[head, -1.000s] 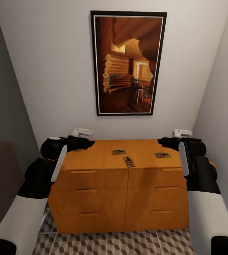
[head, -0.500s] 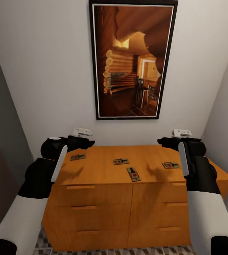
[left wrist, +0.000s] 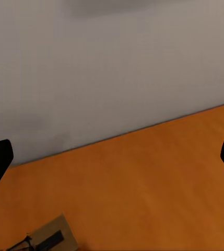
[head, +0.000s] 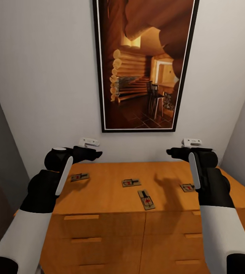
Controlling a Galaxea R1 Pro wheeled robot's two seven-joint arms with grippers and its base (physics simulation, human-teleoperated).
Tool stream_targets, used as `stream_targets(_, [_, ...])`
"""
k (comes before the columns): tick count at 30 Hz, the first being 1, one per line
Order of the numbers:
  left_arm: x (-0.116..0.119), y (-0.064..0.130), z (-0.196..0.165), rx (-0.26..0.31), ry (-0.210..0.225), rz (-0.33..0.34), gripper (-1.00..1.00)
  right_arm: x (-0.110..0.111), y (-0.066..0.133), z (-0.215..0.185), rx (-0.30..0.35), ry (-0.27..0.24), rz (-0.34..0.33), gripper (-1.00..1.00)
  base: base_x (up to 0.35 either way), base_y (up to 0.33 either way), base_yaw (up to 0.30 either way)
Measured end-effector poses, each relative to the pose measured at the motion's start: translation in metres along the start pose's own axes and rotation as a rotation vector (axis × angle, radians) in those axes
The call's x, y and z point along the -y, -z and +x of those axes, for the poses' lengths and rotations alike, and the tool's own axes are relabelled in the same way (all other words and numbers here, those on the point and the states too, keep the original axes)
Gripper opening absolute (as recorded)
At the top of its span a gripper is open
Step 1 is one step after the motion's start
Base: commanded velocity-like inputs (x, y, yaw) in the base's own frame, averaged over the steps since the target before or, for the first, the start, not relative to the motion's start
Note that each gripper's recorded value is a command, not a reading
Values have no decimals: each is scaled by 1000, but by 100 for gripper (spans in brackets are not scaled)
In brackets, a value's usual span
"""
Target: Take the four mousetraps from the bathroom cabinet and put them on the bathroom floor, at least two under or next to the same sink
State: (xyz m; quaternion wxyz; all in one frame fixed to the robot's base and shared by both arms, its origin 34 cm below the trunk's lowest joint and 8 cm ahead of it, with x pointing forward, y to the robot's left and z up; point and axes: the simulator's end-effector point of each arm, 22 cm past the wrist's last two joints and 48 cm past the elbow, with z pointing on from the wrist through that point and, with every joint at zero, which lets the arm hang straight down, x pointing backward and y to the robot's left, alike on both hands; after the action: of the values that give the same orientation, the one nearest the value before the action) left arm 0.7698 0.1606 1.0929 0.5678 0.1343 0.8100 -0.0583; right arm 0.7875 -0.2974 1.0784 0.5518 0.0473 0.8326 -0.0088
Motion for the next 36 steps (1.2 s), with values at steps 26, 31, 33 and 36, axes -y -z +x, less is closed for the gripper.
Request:
stream_targets(26, [12, -7, 7, -24, 12, 22, 100, -13, 3, -4, 13, 32, -17, 100, 10, 0, 0])
stream_targets(31, [12, -9, 12, -37, 15, 24, 100, -14, 3, -4, 13, 37, -20, 100, 0, 0, 0])
stream_targets(33, [12, -11, 15, -46, 17, 25, 100, -15, 3, -4, 13, 39, -20, 100, 0, 0, 0])
stream_targets(36, [12, -13, 19, -56, 19, 25, 100, -15, 2, -4, 10, 39, -21, 100, 0, 0, 0])
